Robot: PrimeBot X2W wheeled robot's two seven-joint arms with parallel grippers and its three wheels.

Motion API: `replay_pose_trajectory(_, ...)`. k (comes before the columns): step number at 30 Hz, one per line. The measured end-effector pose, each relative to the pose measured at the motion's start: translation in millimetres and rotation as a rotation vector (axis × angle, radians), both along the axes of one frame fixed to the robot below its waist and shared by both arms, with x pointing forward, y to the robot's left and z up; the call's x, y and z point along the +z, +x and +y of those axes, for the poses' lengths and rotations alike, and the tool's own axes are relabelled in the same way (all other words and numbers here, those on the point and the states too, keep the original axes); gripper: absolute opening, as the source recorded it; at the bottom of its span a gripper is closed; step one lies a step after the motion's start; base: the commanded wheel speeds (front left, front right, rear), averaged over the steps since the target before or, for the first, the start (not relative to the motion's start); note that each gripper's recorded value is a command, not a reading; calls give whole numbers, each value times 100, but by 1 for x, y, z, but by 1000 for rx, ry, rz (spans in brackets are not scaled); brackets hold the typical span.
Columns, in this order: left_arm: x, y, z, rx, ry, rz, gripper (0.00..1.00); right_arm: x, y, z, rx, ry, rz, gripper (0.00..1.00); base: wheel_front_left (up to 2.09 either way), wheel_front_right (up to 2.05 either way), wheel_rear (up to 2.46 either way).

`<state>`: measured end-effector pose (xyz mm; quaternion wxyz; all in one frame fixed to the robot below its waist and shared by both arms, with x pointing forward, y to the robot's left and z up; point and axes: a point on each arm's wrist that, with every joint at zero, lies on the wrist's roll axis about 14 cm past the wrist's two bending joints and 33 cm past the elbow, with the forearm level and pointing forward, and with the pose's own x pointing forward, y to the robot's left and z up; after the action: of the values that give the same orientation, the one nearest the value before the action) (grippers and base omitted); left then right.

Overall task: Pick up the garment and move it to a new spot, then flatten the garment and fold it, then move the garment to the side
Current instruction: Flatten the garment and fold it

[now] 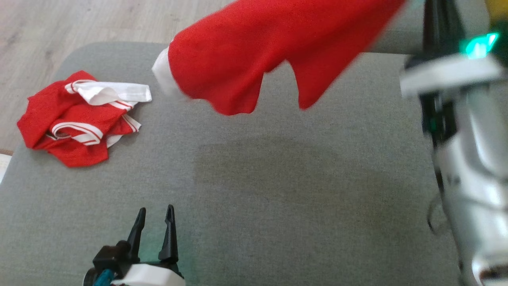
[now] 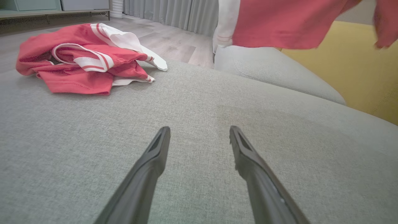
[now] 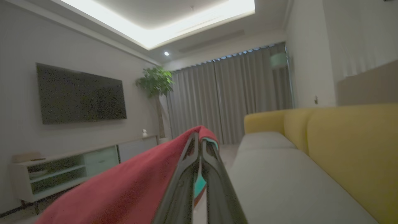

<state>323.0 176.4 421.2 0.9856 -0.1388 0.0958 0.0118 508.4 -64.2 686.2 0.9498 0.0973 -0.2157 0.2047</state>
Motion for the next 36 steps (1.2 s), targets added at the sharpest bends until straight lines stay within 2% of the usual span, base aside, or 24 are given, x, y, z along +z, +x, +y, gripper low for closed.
replay_pose_trajectory(5, -5, 5, -9, -29, -4, 16, 100, -147, -7, -52, -129, -136, 361, 0, 0, 0, 0)
replay_pose_trajectory(6, -6, 6, -12, -39, -4, 20, 100, -171, -13, -60, -146, -170, 420, 46, 0, 0, 0)
replay_pose_trajectory(7, -7, 8, -15, -52, -5, 23, 100, -189, -19, -69, -167, -181, 466, 100, 0, 0, 0)
replay_pose_trajectory(11, -4, 22, -27, -95, -6, 12, 100, -213, -33, -95, -232, -192, 525, 100, 0, 0, 0)
replay_pose_trajectory(18, 0, 40, -45, -155, -9, -6, 100, -226, -55, -96, -241, -223, 535, 100, 0, 0, 0)
replay_pose_trajectory(23, -1, 40, -51, -170, -17, -4, 100, -243, -69, -81, -192, -272, 569, 100, 0, 0, 0)
replay_pose_trajectory(28, -2, 37, -52, -171, -23, 1, 100, -277, -90, -54, -114, -291, 668, 100, 0, 0, 0)
replay_pose_trajectory(36, -6, 32, -39, -132, -19, 18, 100, -297, -94, -44, -85, -287, 733, 100, 0, 0, 0)
